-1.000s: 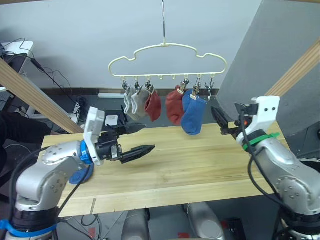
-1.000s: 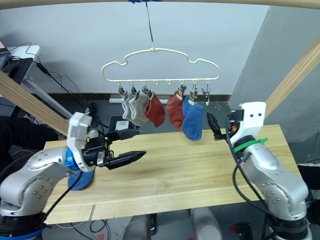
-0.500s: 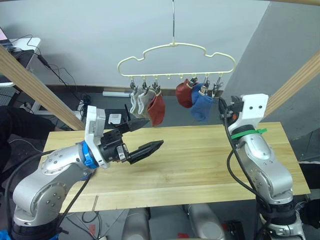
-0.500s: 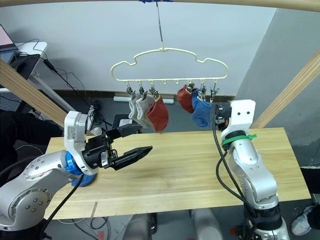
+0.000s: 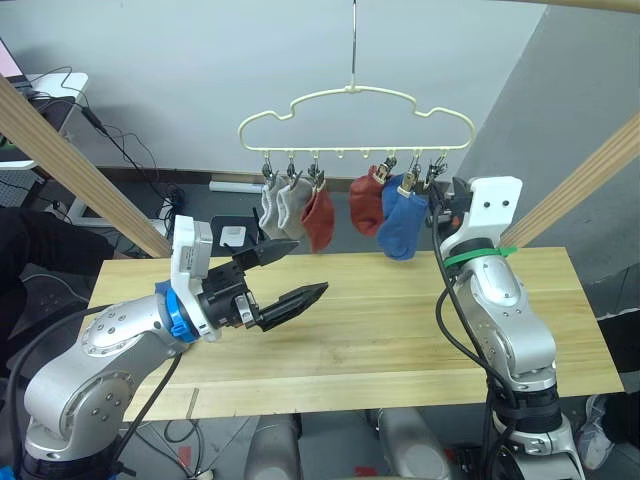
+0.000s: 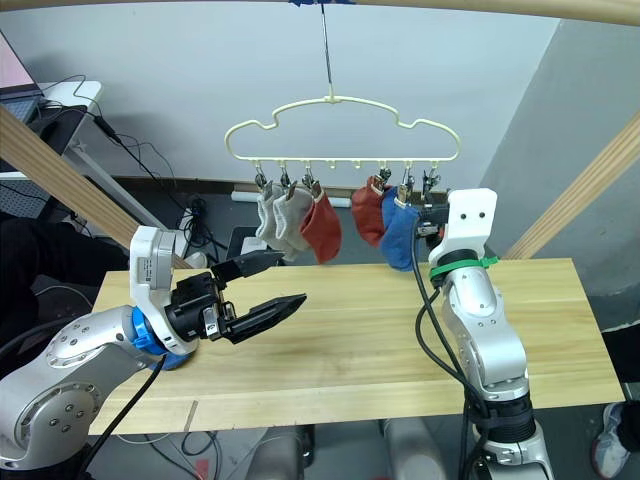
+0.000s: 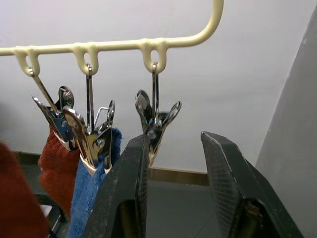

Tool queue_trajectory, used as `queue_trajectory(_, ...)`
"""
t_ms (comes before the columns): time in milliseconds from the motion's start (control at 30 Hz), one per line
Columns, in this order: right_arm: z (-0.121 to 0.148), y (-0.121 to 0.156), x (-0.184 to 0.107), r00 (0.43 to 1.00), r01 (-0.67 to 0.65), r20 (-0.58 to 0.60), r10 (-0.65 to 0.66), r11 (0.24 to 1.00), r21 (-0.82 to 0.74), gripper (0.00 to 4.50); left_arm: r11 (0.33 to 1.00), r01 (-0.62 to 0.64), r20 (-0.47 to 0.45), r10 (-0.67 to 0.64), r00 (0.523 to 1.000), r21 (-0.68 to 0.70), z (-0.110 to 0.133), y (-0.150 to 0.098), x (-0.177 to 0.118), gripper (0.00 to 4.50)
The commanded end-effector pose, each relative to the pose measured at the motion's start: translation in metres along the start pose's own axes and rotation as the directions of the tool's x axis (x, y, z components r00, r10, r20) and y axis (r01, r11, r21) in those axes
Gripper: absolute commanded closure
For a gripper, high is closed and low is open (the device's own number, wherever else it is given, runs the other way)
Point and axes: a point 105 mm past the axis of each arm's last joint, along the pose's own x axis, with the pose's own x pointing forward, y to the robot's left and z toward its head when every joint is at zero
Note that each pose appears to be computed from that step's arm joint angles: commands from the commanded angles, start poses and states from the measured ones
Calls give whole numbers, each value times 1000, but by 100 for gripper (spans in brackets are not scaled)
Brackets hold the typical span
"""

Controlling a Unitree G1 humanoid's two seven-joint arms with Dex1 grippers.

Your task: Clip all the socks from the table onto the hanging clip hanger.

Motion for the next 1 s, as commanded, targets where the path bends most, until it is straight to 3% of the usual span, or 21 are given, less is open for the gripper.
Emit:
queue_trajectory(33, 17, 0, 1, 997, 3, 72, -4, 1000, 6, 279, 999, 33, 23, -34, 999, 36, 8, -9, 1, 0)
queue_trajectory(1000, 23, 4, 13, 994, 20, 105, -19, 1000, -10, 279, 999, 32, 15, -33, 999, 44, 6, -12, 1, 0)
